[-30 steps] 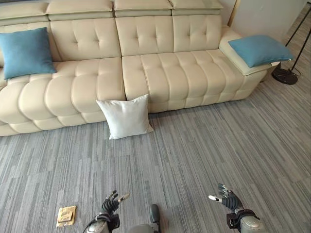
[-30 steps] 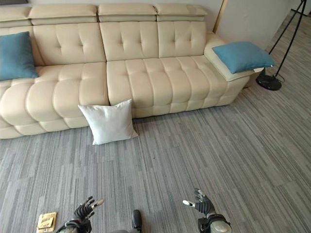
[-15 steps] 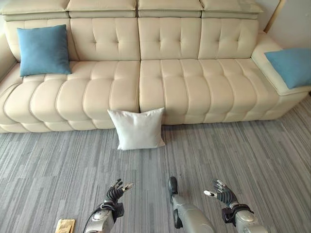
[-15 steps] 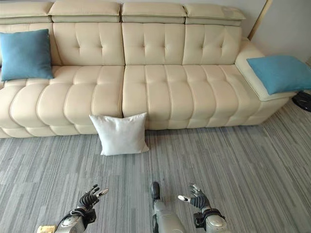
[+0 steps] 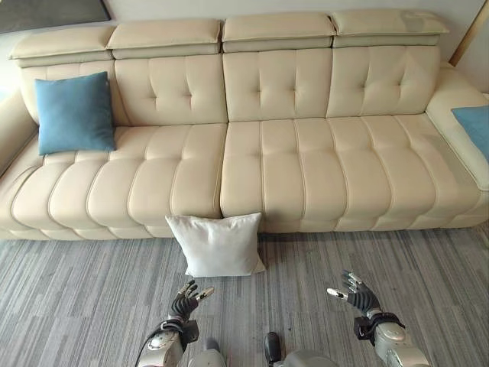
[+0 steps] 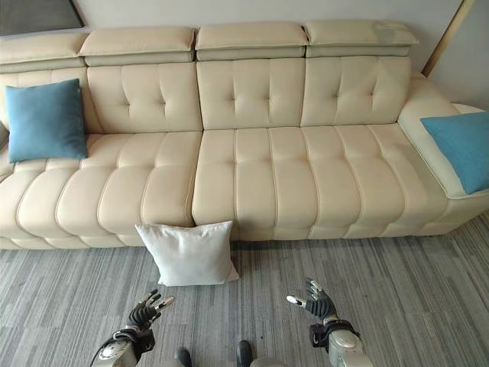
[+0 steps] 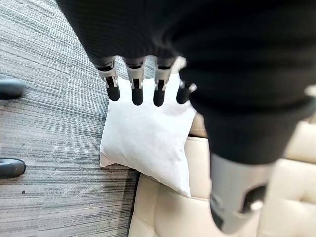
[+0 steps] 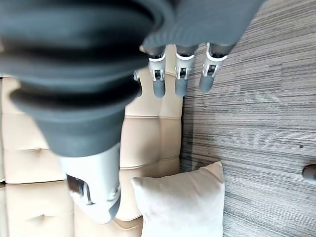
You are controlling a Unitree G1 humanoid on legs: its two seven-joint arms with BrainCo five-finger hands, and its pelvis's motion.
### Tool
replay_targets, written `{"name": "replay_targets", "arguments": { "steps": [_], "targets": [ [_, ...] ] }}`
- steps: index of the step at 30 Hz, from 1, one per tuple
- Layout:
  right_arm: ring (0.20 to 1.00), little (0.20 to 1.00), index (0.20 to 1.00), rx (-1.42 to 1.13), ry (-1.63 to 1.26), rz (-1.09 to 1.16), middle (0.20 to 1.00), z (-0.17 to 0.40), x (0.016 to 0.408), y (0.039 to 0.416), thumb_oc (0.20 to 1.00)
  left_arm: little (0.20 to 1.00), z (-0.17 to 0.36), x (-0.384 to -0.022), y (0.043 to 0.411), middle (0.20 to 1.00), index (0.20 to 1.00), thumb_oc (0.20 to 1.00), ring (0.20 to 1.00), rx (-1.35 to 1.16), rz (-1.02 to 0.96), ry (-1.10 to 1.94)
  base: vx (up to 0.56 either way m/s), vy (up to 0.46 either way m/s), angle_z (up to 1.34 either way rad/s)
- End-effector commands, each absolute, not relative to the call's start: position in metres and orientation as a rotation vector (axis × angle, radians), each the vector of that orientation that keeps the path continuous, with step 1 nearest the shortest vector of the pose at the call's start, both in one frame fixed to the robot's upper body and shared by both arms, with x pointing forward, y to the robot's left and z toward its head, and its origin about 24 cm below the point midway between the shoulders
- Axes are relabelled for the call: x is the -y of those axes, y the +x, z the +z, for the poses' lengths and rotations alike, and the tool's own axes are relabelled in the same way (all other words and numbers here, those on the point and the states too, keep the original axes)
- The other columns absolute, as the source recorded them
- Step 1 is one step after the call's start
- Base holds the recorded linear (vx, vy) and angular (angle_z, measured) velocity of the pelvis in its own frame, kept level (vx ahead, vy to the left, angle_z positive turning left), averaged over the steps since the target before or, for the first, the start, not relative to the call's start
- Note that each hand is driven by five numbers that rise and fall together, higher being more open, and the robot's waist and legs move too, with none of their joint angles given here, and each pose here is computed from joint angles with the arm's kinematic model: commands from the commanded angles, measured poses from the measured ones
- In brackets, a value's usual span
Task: Pick up all the scattered cushions and arrange them neatly on the sofa.
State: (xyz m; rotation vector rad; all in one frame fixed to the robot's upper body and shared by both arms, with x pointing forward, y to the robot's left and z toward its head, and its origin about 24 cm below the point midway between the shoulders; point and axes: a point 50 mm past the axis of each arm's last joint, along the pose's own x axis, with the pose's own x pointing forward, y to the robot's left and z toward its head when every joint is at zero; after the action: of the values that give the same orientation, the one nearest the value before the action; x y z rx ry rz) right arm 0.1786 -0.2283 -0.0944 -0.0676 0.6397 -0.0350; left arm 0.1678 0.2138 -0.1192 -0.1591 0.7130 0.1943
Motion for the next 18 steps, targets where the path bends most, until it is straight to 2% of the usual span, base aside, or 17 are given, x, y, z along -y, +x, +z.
{"name": "replay_targets", "arguments": {
  "steps": [1,9,12,18],
  "targets": [
    [1.000,1.000,1.000,-0.591,-0.076,-0.083,1.000,-0.084,0.246,0.182,1.000,1.000,-0.111,-0.218,0.179,1.000,1.000,1.000,1.000,-0.654,0.197,-0.137,0.26,0.247,0.03],
    [1.000,1.000,1.000,-0.616,-0.078,-0.082,1.000,-0.089,0.246,0.174,1.000,1.000,-0.110,-0.212,0.181,1.000,1.000,1.000,1.000,-0.638,0.174,-0.139,0.21,0.366,0.12],
    [1.000,1.000,1.000,-0.619,-0.066,-0.047,1.000,-0.091,0.234,0.180,1.000,1.000,-0.110,-0.215,0.184,1.000,1.000,1.000,1.000,-0.645,0.149,-0.092,0.15,0.349,0.03],
    [1.000,1.000,1.000,-0.578,-0.071,0.037,1.000,-0.087,0.208,0.197,1.000,1.000,-0.107,-0.217,0.185,1.000,1.000,1.000,1.000,-0.647,0.102,-0.050,0.14,0.225,-0.50]
  ]
}}
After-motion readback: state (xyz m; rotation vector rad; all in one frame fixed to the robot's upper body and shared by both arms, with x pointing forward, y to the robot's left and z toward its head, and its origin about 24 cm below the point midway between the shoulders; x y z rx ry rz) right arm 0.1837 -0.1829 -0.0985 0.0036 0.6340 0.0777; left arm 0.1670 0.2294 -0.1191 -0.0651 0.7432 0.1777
